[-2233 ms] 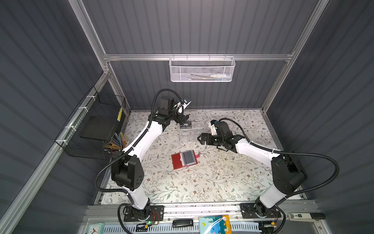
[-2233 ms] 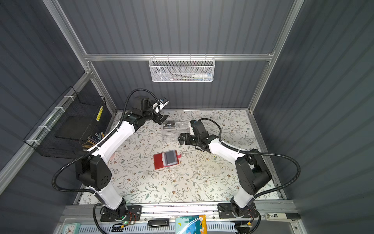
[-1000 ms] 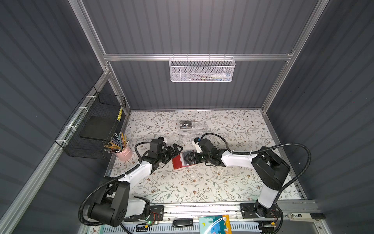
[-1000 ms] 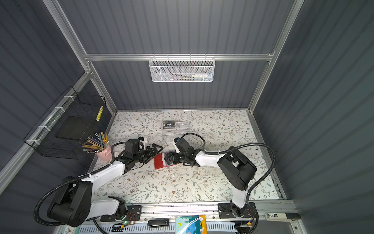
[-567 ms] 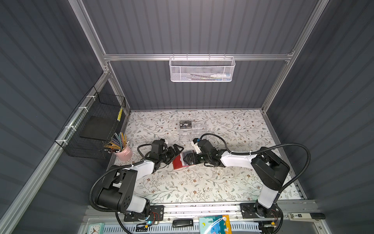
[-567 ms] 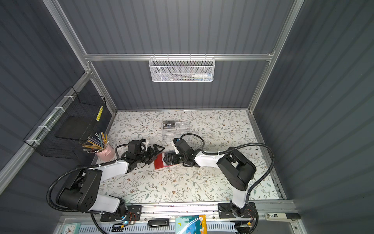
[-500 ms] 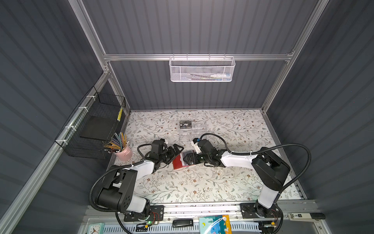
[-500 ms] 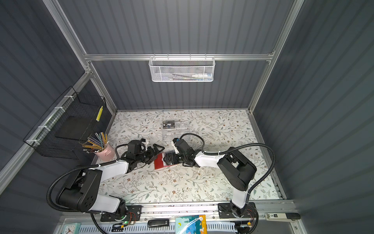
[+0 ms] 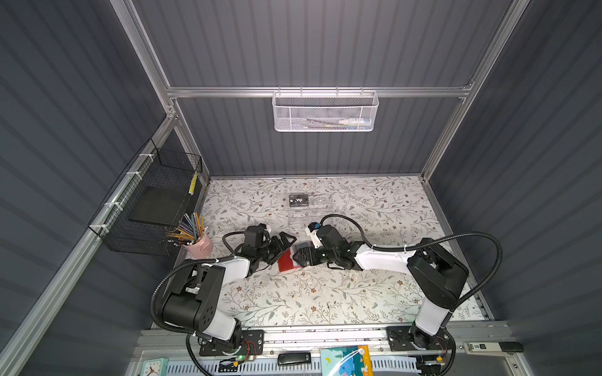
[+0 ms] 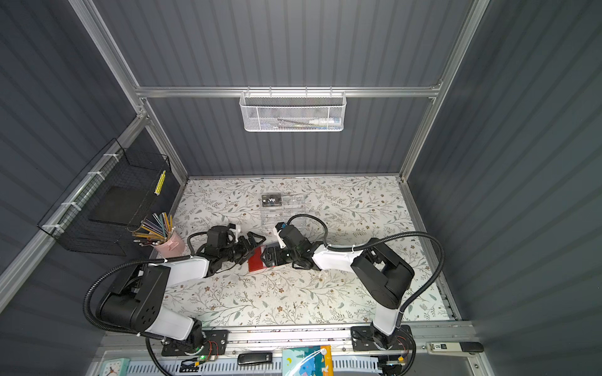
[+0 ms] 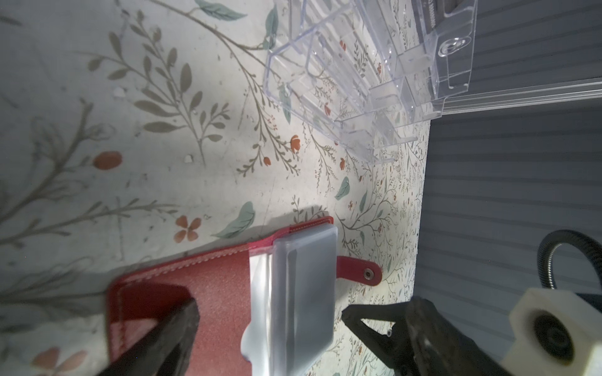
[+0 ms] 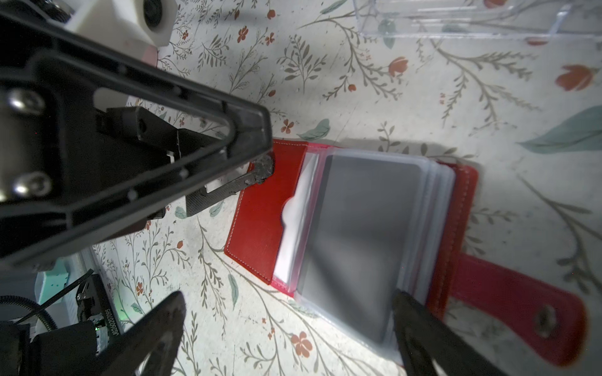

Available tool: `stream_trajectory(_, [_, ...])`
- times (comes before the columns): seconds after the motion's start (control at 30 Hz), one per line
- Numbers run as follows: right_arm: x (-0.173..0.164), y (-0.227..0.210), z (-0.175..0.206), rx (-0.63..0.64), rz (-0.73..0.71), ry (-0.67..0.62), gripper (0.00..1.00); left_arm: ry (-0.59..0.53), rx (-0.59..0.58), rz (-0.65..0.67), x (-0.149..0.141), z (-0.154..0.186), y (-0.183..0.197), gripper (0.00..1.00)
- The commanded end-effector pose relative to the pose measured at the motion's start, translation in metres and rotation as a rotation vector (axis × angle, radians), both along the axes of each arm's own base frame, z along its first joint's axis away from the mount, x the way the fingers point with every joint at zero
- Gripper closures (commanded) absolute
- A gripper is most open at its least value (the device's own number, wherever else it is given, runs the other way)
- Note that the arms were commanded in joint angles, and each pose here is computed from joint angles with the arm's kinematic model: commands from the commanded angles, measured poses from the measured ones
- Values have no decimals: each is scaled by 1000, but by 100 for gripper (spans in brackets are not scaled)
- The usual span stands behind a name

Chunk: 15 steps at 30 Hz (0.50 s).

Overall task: Take the credit cards out of the card holder
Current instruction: Flip over the card slot in the card holder.

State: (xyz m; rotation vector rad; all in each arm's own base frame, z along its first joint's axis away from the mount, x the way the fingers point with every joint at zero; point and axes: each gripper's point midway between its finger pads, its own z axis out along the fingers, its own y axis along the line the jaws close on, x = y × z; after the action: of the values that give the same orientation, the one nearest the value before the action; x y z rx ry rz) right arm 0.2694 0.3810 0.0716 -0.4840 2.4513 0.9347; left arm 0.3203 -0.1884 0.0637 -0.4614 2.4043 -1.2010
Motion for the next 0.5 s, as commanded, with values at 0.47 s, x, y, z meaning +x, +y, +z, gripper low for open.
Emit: stream_trajectory(0.47, [-2, 8, -11, -17, 9, 10, 1, 50, 9, -1, -9, -21, 7, 0])
